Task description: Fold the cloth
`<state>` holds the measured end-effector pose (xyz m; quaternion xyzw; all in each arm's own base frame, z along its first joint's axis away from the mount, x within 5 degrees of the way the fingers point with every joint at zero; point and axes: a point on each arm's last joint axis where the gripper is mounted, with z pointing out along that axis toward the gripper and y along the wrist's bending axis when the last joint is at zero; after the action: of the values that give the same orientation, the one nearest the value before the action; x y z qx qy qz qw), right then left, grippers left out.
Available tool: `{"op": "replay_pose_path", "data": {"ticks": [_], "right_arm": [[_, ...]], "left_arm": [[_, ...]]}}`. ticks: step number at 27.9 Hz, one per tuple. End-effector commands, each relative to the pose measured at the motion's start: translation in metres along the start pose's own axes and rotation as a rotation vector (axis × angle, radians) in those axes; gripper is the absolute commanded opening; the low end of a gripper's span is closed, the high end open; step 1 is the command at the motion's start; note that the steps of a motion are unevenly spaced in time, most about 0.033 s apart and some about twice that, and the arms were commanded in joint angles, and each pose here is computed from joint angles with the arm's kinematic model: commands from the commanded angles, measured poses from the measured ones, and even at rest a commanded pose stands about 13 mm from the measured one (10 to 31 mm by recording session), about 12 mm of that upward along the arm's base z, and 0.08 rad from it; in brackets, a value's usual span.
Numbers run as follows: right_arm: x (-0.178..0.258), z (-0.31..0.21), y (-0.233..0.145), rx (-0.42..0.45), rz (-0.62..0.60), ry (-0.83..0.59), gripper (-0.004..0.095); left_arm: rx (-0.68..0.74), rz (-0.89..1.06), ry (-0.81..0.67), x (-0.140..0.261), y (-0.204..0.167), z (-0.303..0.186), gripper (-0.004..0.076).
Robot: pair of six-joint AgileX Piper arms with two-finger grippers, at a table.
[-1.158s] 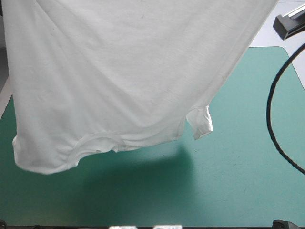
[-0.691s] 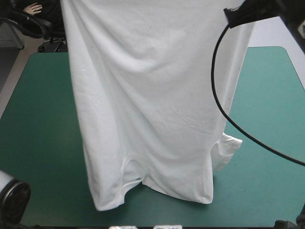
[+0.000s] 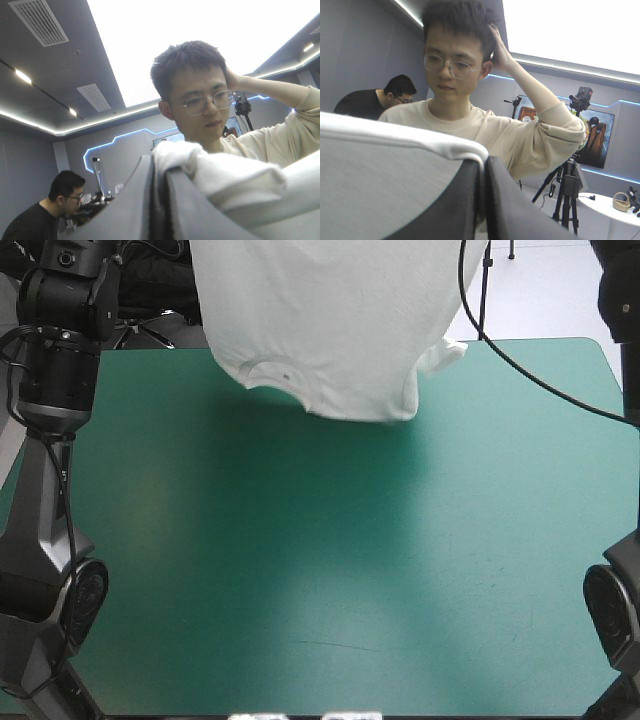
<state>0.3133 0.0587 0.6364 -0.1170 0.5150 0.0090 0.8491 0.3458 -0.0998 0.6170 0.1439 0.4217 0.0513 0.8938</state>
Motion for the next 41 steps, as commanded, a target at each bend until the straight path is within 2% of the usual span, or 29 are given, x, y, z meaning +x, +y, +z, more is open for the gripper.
{"op": "replay_pose_path", "data": {"ticks": [1, 3, 4, 7, 9, 11, 16, 20, 26, 32, 36, 41], "right_arm": [[-0.016, -0.012, -0.003, -0.009, -0.010, 0.000, -0.0018], [0.016, 0.000, 0.004, -0.064, -0.008, 0.173, -0.0017], [0.040, 0.006, 0.009, -0.102, 0.000, 0.297, -0.0017], [0.080, 0.016, 0.017, -0.153, 0.024, 0.479, -0.0017], [0.115, 0.016, 0.026, -0.214, 0.037, 0.670, -0.0017], [0.133, 0.012, 0.030, -0.248, 0.045, 0.782, -0.0017], [0.160, -0.007, 0.038, -0.312, 0.059, 0.956, -0.0017], [0.176, -0.040, 0.044, -0.346, 0.075, 1.092, -0.0017], [0.196, -0.103, 0.052, -0.388, 0.094, 1.257, -0.0017], [0.193, -0.174, 0.055, -0.420, 0.096, 1.403, -0.0017], [0.182, -0.216, 0.051, -0.380, 0.077, 1.467, -0.0017], [0.177, -0.256, 0.054, -0.377, 0.111, 1.514, -0.0017]], "left_arm": [[-0.032, 0.005, -0.014, -0.025, 0.017, -0.009, -0.0018], [-0.009, -0.012, 0.192, -0.003, 0.013, -0.009, -0.0018], [0.005, -0.042, 0.347, 0.016, 0.009, -0.011, -0.0018], [0.035, -0.057, 0.634, 0.057, -0.002, -0.016, -0.0018], [0.064, -0.062, 0.908, 0.105, -0.017, -0.028, -0.0018], [0.091, -0.061, 1.043, 0.134, -0.028, -0.039, -0.0018], [0.168, -0.104, 1.215, 0.170, -0.047, -0.071, -0.0018], [0.248, -0.174, 1.306, 0.180, -0.060, -0.109, -0.0018], [0.323, -0.219, 1.365, 0.159, -0.058, -0.166, -0.0018], [0.388, -0.253, 1.479, 0.136, -0.054, -0.220, -0.0018], [0.484, -0.339, 1.512, 0.122, -0.059, -0.249, -0.0018], [0.553, -0.407, 1.595, 0.122, -0.067, -0.282, -0.0018]]}}
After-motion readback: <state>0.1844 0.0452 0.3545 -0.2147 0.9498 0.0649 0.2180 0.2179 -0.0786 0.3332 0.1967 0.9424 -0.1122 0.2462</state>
